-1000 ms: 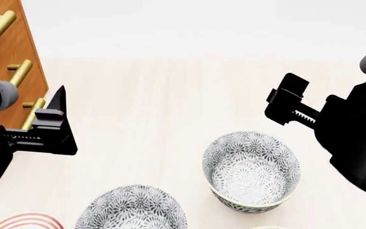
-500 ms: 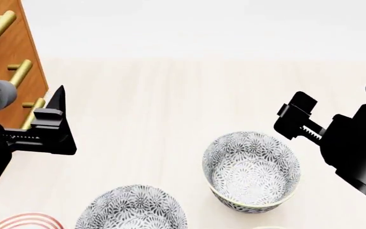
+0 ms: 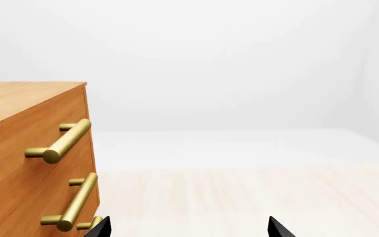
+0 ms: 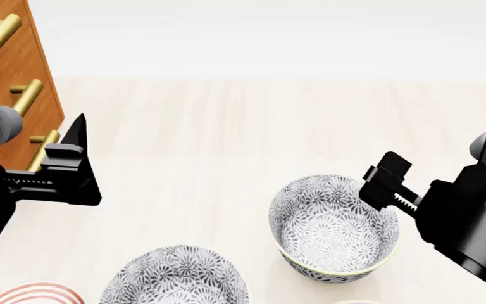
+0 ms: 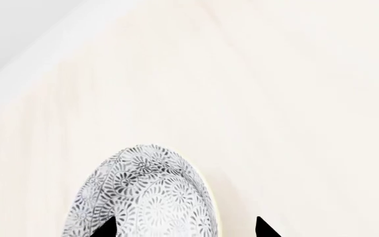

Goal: Stack the bowl at the front on the bowl in the middle.

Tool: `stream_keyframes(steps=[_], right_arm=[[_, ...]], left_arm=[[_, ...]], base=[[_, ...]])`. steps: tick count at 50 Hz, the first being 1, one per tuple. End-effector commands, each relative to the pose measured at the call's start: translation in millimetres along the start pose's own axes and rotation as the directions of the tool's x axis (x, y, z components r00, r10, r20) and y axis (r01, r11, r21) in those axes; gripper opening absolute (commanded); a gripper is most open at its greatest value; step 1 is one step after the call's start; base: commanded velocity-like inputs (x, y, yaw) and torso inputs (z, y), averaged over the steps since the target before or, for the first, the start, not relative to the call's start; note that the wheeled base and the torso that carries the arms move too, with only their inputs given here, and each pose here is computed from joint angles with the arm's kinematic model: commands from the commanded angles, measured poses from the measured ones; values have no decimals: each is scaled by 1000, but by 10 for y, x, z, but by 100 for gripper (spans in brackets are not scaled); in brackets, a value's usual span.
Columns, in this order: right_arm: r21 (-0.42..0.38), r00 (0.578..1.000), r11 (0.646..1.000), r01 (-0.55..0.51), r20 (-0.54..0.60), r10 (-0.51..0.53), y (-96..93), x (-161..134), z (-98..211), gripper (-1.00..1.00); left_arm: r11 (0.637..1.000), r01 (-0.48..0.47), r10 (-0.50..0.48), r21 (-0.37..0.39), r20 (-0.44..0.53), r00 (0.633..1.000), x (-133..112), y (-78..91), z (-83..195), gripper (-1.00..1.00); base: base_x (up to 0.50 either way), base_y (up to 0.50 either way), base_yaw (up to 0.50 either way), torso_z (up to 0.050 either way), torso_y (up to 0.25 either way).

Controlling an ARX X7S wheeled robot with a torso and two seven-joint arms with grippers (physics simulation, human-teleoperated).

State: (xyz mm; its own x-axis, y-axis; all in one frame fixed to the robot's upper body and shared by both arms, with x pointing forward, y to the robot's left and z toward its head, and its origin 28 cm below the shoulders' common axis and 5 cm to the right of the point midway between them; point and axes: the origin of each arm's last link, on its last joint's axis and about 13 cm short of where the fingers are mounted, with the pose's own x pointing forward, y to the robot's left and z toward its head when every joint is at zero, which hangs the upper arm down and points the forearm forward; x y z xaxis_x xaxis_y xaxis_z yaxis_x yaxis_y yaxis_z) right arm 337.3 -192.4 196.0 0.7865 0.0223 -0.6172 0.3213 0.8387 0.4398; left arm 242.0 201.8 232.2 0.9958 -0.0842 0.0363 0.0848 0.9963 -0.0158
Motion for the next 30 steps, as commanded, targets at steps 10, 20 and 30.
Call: stream_keyframes(steps=[10, 20, 30], right_arm=[[32, 996, 999, -10, -86, 12, -45, 219, -134, 100], [35, 993, 999, -6, -116, 10, -53, 278, -169, 100], [40, 987, 999, -5, -159, 11, -72, 327, -204, 100]], left_arm=[[999, 12, -12, -31, -4, 1000, 19, 19, 7, 100], [999, 9, -10, -31, -8, 1000, 32, 26, -7, 100], [999, 8, -8, -32, -9, 1000, 32, 27, -8, 100]], base=[[0, 0, 0, 0, 0], [0, 0, 0, 0, 0], [0, 0, 0, 0, 0]])
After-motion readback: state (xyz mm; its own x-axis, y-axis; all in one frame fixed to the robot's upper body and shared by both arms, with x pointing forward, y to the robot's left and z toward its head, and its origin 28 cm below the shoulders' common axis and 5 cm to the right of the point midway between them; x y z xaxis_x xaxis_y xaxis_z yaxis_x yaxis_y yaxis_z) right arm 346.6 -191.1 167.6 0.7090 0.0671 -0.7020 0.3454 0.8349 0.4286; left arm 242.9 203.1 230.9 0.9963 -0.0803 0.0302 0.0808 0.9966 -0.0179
